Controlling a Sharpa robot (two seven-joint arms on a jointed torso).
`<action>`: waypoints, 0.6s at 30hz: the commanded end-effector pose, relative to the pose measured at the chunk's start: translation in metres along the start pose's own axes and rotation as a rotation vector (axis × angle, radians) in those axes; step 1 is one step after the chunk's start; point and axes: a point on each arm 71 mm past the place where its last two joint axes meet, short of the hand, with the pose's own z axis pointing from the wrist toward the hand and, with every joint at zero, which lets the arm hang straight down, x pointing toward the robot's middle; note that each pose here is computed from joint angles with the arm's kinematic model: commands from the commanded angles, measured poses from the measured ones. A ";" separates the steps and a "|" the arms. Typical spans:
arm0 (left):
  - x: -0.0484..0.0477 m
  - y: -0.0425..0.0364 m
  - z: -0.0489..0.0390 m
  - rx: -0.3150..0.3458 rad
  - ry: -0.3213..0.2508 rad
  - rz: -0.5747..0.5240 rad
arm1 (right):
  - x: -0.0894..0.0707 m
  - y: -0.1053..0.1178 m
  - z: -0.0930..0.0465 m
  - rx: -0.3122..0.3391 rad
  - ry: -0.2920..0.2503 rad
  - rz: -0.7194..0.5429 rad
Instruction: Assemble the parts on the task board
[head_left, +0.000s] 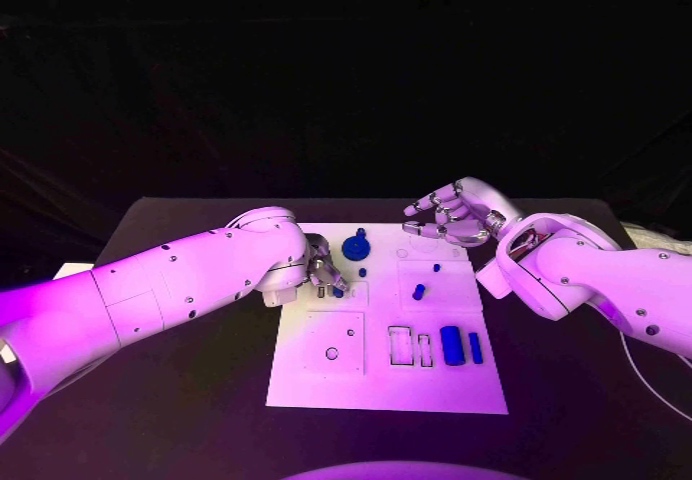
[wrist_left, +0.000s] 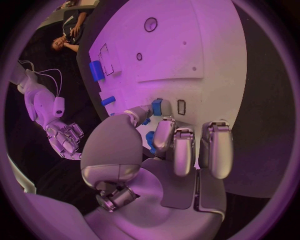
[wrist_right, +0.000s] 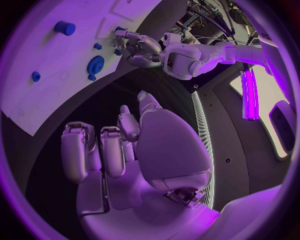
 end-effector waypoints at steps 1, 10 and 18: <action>0.0164 0.0065 0.0052 -0.069 0.082 0.031 | 0.001 0.001 0.000 -0.006 0.014 -0.010; 0.0150 0.0094 0.0065 -0.078 0.083 0.033 | 0.001 0.001 0.000 -0.007 0.012 -0.010; 0.0141 0.0114 0.0073 -0.083 0.085 0.032 | 0.001 0.001 -0.001 -0.007 0.010 -0.010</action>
